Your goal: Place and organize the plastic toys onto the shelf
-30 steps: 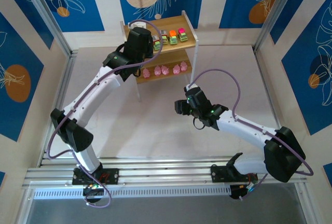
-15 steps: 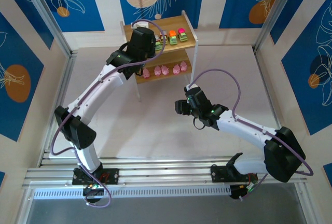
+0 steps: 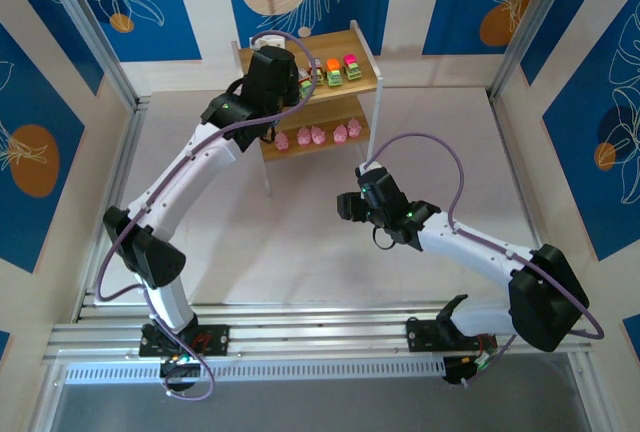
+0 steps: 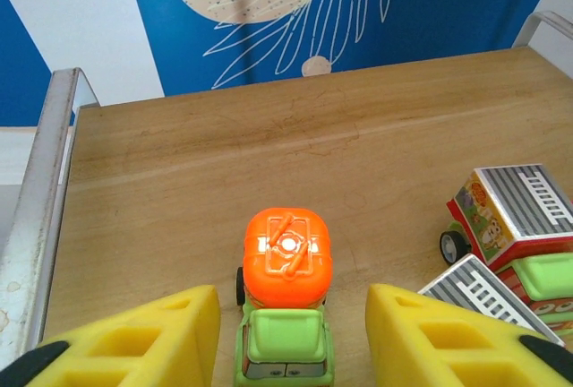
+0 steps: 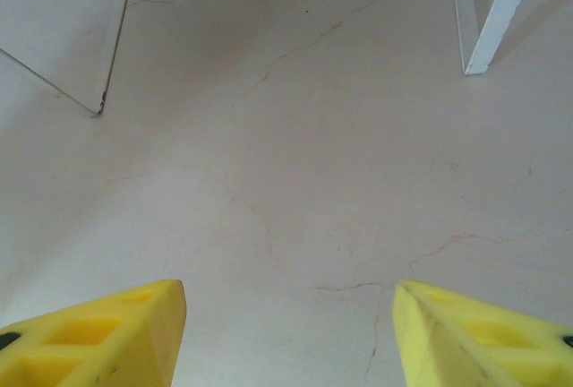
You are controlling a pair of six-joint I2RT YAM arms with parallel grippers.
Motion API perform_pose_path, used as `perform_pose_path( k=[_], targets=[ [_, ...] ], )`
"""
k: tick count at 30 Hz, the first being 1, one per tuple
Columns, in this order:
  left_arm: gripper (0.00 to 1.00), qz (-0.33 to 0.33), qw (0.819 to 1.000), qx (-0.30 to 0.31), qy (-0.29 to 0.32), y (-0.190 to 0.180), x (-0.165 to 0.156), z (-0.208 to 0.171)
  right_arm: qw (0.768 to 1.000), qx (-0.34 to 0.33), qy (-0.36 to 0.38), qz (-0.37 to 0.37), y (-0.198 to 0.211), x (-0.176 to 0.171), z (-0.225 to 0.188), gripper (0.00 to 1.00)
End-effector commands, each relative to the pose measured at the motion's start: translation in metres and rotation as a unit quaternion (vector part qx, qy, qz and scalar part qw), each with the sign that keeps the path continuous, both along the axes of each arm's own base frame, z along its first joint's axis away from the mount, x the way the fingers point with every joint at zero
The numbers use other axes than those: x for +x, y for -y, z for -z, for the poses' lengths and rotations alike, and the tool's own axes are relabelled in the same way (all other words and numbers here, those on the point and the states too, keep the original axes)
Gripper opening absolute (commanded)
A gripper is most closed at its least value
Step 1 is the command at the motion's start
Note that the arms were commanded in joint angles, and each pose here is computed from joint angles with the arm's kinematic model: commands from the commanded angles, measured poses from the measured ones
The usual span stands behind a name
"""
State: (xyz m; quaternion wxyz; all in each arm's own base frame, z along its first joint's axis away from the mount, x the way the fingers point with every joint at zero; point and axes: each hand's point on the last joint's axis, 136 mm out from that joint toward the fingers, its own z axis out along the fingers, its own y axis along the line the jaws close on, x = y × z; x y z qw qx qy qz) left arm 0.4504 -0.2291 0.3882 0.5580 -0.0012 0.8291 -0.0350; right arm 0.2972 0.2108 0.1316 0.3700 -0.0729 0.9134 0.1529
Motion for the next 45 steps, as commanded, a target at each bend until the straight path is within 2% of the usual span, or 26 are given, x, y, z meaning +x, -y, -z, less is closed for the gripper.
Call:
perform_pose_path(
  k=[1, 16, 21, 30, 31, 34, 35, 45],
  targets=[
    [0.47, 0.003, 1.000, 0.000, 0.019, 0.000, -0.005, -0.020, 1.000, 0.015, 0.002, 0.002, -0.004, 0.004, -0.009, 0.63],
    [0.51, 0.012, 0.998, 0.015, 0.055, -0.012, -0.035, -0.059, 1.000, 0.011, 0.003, 0.006, -0.003, 0.006, -0.007, 0.64],
    [0.54, 0.025, 0.997, 0.024, 0.063, -0.021, -0.056, -0.058, 1.000, 0.002, 0.007, 0.014, 0.002, 0.007, -0.007, 0.69],
    [0.63, 0.042, 0.997, 0.039, 0.052, -0.053, -0.100, -0.015, 1.000, -0.013, 0.008, 0.022, 0.008, 0.012, -0.001, 0.83],
    [0.66, 0.046, 0.997, 0.041, 0.048, -0.055, -0.104, -0.008, 1.000, -0.016, 0.009, 0.024, 0.009, 0.012, -0.001, 0.84],
    [0.95, 0.051, 0.997, 0.043, 0.038, -0.062, -0.115, 0.010, 0.999, -0.022, 0.016, 0.032, 0.013, 0.013, -0.003, 0.86],
    [1.00, 0.053, 0.997, 0.041, 0.036, -0.064, -0.118, 0.015, 0.999, -0.023, 0.018, 0.033, 0.014, 0.013, -0.003, 0.87],
    [1.00, 0.033, 0.999, 0.032, 0.017, -0.095, -0.137, 0.063, 0.995, -0.055, 0.047, 0.070, 0.034, 0.017, -0.006, 0.89]
  ],
)
